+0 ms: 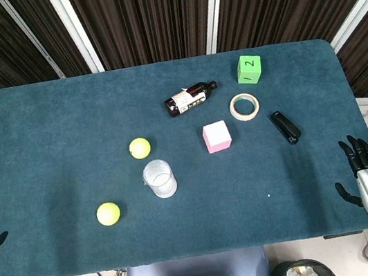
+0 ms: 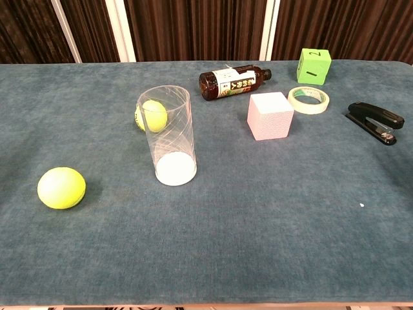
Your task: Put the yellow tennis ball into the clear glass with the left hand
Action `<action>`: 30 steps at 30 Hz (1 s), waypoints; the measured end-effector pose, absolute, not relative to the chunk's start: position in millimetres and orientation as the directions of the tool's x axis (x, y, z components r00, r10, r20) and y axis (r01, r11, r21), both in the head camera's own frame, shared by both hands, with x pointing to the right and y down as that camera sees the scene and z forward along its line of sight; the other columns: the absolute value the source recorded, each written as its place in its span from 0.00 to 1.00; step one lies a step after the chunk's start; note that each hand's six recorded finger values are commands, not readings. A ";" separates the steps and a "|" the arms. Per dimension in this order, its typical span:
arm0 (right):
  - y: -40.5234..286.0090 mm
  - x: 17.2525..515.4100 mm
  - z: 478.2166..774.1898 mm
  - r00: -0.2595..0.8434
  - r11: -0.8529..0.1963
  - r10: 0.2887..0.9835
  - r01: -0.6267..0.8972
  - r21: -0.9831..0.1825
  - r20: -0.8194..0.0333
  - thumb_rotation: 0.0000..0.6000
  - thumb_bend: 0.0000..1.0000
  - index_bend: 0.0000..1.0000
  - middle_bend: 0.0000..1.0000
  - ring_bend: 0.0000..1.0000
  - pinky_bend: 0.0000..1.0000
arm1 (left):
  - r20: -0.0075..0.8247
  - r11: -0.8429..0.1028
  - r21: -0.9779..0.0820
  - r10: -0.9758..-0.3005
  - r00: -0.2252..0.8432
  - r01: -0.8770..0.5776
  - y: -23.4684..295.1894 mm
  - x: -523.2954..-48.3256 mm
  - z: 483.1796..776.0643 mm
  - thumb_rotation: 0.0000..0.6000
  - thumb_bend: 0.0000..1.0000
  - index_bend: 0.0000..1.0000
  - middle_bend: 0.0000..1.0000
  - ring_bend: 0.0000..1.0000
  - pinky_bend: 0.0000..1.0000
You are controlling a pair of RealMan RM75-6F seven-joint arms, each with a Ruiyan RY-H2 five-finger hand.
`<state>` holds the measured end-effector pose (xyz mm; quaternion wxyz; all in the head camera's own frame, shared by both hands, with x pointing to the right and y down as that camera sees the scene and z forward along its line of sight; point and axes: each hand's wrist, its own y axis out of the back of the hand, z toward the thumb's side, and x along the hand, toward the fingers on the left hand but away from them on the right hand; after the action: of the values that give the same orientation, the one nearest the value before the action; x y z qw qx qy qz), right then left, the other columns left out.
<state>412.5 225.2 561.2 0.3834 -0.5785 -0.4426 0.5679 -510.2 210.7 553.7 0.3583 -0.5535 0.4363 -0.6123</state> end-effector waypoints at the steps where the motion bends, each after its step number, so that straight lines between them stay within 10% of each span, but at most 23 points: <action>1: 225.2 412.5 561.2 -0.037 -0.314 0.948 0.077 -0.946 -0.318 1.00 0.35 0.09 0.00 0.00 0.00 | 0.365 -0.362 -0.931 -0.922 -0.131 -0.044 210.7 -510.3 553.6 1.00 0.07 0.17 0.03 0.01 0.08; 30: 225.0 414.9 562.1 -0.048 -0.318 0.946 0.072 -0.945 -0.322 1.00 0.35 0.09 0.00 0.00 0.00 | 0.433 -0.431 -0.899 -0.901 -0.019 -0.071 212.6 -487.1 561.7 1.00 0.04 0.16 0.03 0.01 0.08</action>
<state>414.9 225.0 562.1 0.3811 -0.5752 -0.4425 0.5728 -487.1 212.6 561.7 0.3515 -0.6059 0.4011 -0.5903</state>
